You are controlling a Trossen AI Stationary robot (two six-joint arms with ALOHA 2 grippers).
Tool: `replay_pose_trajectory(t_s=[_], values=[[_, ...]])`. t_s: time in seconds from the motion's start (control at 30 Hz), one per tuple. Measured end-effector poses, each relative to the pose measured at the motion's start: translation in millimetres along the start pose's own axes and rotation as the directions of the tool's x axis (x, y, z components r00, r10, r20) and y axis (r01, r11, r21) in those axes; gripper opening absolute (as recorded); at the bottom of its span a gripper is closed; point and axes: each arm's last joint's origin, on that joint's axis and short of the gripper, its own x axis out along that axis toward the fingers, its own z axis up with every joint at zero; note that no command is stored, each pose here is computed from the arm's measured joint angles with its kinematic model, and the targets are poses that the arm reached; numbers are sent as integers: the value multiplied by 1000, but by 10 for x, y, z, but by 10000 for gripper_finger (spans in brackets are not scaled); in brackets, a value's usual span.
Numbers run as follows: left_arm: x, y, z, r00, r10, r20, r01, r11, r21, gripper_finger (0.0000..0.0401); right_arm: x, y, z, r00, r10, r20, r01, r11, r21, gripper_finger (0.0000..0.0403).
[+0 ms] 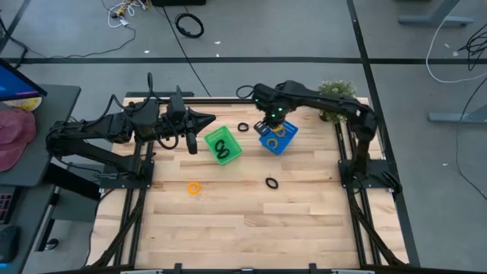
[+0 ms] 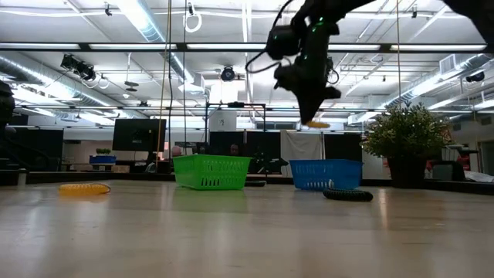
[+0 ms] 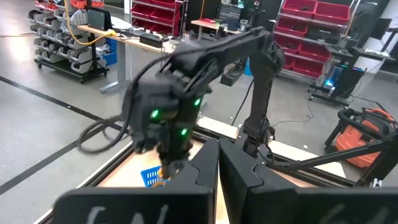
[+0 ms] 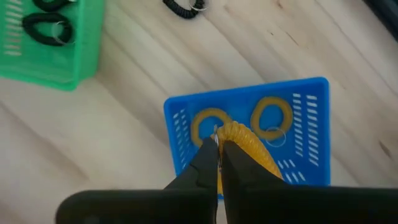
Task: Sort spring keychains
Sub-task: Put the yellow spring keychain into the blue bin
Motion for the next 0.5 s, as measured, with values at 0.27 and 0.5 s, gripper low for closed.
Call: replay_pose_trajectory(t_s=[0.27,0.5], values=[[0,0,0,1000,0,-1,0,1000,2,16,316,-5,97,997,-20,-69,16,999,-52,0],[0,0,-1,1000,0,-1,0,1000,2,16,476,-102,32,993,-33,-111,29,999,-43,0]])
